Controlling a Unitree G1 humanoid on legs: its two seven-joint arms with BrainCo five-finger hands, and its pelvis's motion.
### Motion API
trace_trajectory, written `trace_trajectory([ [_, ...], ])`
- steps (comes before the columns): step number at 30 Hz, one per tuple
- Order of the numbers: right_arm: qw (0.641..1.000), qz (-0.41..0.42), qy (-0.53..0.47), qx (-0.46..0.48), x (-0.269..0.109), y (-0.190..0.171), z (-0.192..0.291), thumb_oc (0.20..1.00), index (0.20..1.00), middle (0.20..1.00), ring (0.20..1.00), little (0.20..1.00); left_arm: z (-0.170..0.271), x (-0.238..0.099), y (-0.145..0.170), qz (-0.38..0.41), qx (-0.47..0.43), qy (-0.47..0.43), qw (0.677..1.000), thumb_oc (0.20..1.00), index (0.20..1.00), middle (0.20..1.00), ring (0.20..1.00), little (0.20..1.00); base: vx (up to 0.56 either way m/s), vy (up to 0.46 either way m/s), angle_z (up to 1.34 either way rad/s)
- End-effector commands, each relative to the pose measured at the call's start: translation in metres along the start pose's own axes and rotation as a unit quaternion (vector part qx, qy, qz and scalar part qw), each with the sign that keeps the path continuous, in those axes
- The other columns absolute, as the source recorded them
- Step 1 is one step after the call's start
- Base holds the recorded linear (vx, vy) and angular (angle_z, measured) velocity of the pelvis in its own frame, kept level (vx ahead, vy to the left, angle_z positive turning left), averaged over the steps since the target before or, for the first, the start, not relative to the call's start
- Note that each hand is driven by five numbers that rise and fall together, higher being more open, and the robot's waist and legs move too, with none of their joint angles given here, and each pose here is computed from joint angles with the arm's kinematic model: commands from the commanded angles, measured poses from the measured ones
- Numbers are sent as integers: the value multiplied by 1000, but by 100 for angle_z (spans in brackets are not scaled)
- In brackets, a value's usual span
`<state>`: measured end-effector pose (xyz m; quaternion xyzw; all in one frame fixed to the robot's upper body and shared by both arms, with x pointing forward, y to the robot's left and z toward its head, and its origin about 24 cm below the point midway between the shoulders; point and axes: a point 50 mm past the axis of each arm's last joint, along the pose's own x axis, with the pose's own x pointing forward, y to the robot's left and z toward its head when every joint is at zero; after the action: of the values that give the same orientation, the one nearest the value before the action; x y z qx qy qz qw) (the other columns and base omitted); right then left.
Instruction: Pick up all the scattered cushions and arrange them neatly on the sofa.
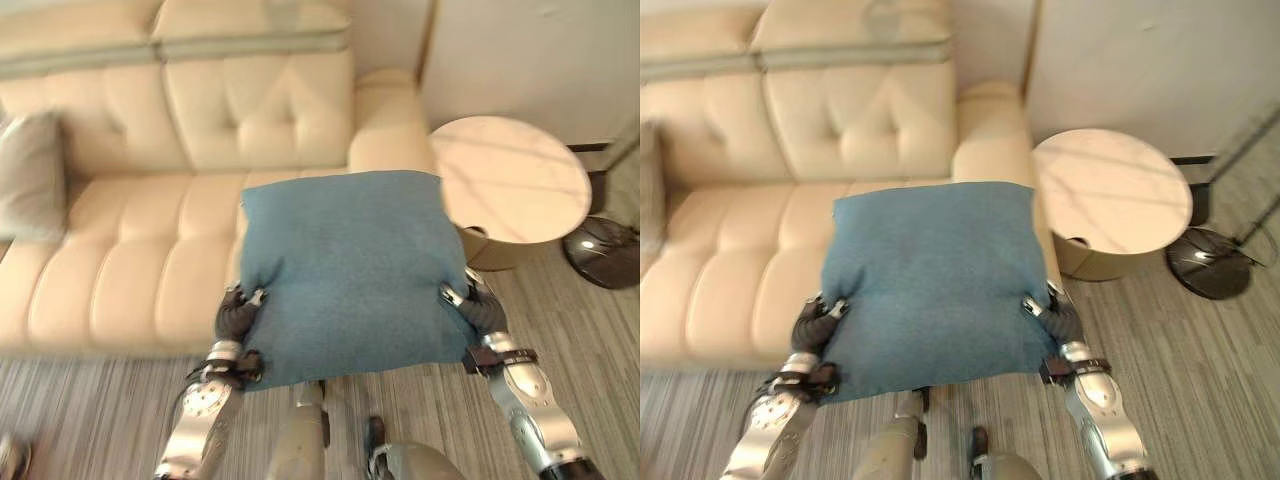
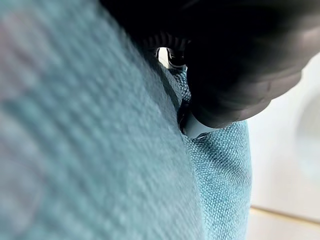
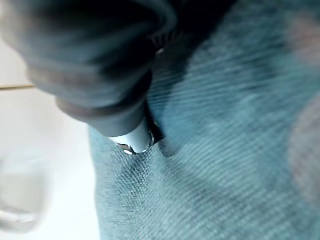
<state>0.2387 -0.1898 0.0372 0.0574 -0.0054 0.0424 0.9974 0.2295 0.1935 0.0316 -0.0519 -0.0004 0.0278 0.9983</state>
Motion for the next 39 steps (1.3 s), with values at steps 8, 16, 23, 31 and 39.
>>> trace_trajectory([
  [8, 984, 54, -169, 28, 10, 21, 64, 200, 200, 200, 200, 200, 53, 21, -23, -84, 27, -138, 986, 200, 200, 200, 200, 200, 97, 203, 92],
  [16, 976, 84, -193, 52, 13, 39, 72, 200, 200, 200, 200, 200, 61, 24, -28, -92, 29, -155, 983, 200, 200, 200, 200, 200, 134, 285, 5],
  [23, 975, 78, -197, 69, 16, 36, 74, 200, 200, 200, 200, 200, 61, 27, -32, -99, 31, -154, 983, 200, 200, 200, 200, 200, 174, 76, 20],
  [31, 981, 68, -176, 54, 7, 23, 65, 200, 200, 200, 200, 200, 47, 18, -32, -108, 13, -126, 986, 200, 200, 200, 200, 200, 304, -45, 23],
  [39, 987, 42, -149, 41, -5, 5, 55, 200, 200, 200, 200, 200, 43, 17, -36, -119, 12, -118, 986, 200, 200, 200, 200, 200, 200, -109, -6],
])
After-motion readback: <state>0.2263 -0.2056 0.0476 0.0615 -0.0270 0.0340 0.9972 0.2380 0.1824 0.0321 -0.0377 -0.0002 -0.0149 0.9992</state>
